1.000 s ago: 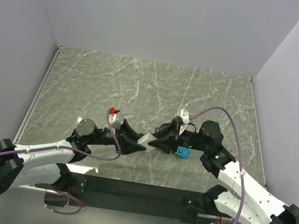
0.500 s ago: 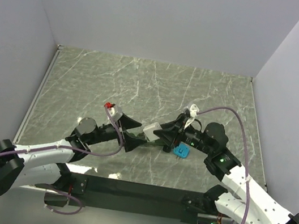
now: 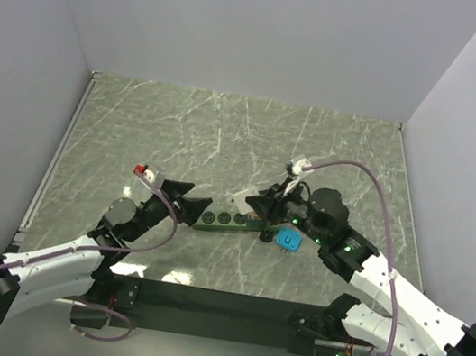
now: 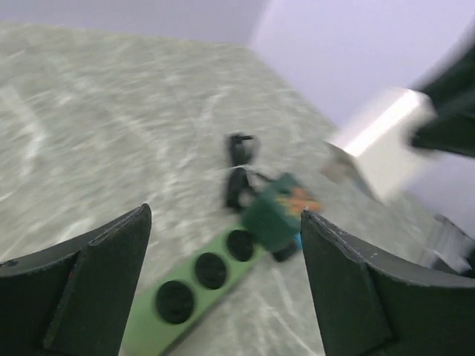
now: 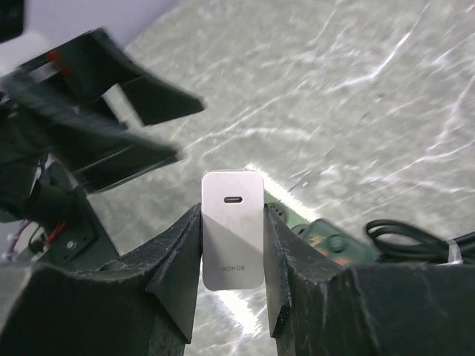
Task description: Insert the plug
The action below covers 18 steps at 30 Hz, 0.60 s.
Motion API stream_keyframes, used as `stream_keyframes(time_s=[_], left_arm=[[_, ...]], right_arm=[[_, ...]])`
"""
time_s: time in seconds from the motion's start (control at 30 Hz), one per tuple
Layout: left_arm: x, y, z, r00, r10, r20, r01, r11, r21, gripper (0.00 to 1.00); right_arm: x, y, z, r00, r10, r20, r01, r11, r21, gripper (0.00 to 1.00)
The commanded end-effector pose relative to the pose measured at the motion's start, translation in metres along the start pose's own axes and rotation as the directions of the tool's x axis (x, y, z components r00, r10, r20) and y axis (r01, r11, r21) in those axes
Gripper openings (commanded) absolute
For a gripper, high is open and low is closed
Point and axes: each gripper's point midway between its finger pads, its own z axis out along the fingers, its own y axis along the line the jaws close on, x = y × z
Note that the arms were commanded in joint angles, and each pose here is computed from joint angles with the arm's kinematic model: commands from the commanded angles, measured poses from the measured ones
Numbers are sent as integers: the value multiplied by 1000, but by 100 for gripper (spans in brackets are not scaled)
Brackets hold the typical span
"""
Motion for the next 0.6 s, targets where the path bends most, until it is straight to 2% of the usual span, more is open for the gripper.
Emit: stream_keyframes(time_s=[0.0,0.1,0.33,0.4,0.57], left_arm=[[0,48,4,999,-31,29,37,965,-259,85],[8,63,5,999,-31,16,35,943,-331,81],[16,72,3,999,-43,11,44,929,-366,79],[23,74,2,999,-52,-3,47,928,-370,80],[40,73,1,995,-94,-32,77,933,-350,84]], right_arm=[[-29,11,8,998,1,63,-5,998,68,0],[-19,8,23,1000,15,22,-19,987,161,0],[5,12,42,998,37,-47,-21,953,302,0],[18,17,50,995,51,-84,-22,948,316,0],[38,1,58,991,54,-120,8,887,462,0]])
